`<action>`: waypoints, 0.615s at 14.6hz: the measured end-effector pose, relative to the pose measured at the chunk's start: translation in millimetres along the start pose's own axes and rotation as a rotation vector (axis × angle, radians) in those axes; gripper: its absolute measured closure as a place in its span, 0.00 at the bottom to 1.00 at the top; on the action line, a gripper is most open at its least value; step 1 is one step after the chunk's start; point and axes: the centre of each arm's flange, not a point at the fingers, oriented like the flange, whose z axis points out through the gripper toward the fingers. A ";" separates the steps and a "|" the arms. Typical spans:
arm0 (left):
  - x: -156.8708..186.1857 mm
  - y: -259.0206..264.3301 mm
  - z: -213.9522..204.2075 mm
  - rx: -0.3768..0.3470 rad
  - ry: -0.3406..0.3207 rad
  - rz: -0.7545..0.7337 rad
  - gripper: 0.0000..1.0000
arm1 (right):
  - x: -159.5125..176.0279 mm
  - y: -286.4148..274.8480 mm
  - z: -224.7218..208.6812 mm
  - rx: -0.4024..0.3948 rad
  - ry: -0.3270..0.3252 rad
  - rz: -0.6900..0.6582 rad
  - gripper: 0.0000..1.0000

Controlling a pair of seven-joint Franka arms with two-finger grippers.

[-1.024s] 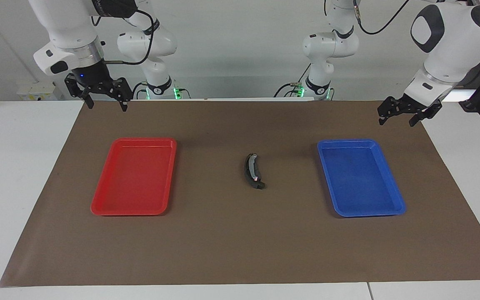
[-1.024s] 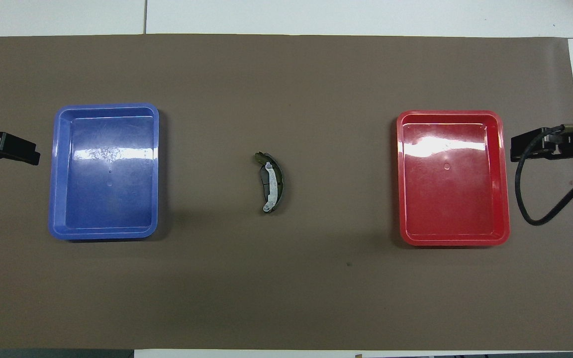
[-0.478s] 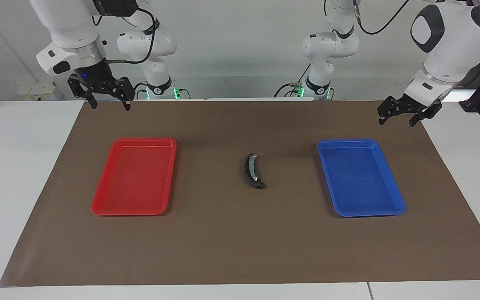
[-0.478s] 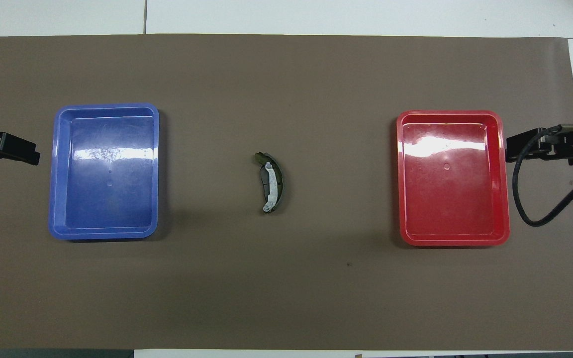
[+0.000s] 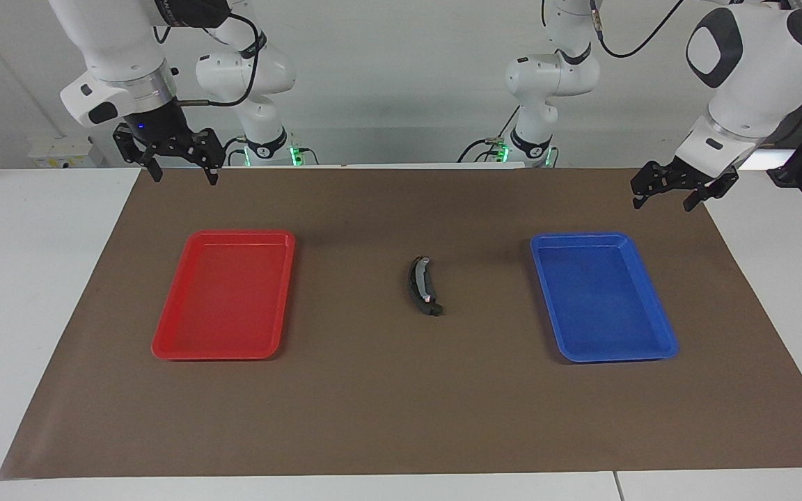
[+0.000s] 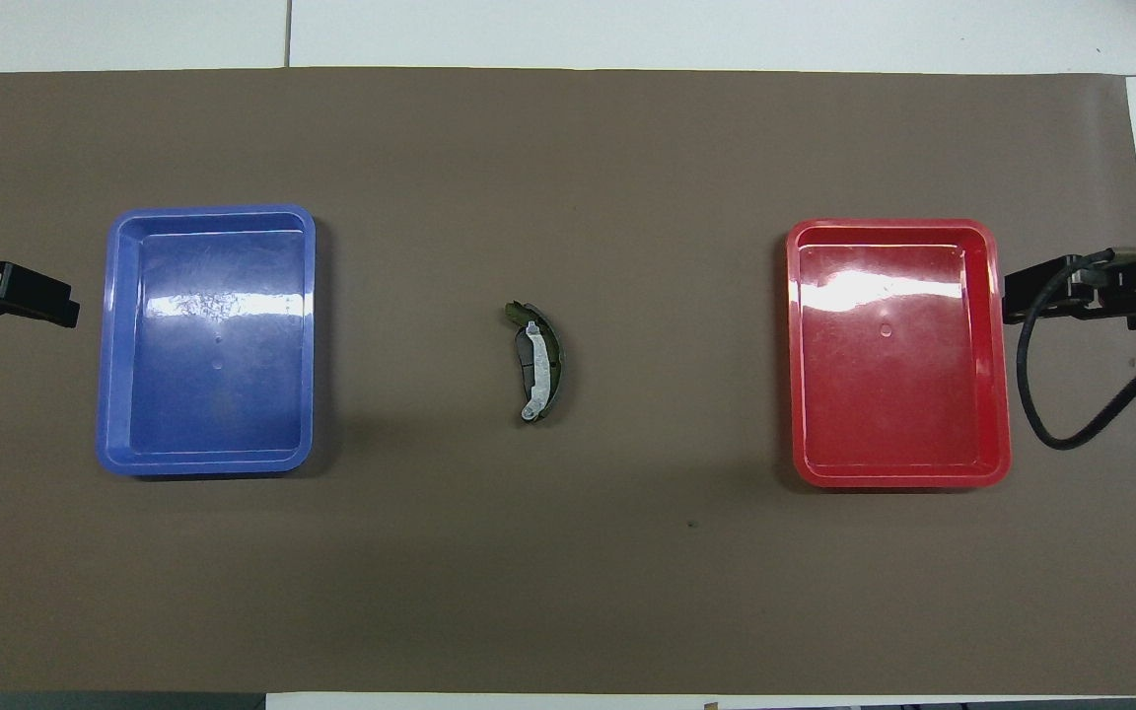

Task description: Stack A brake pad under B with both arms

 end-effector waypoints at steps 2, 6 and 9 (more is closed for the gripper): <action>0.0 0.0 0.0 0.000 0.000 0.000 0.00 | -1.9 0.7 1.6 -0.003 -0.018 0.001 0.00; 0.0 0.0 0.0 0.000 0.000 0.000 0.00 | -2.8 1.2 2.2 -0.004 -0.027 0.001 0.00; 0.0 0.0 0.0 0.000 0.000 0.000 0.00 | -2.8 1.2 2.2 -0.004 -0.027 0.001 0.00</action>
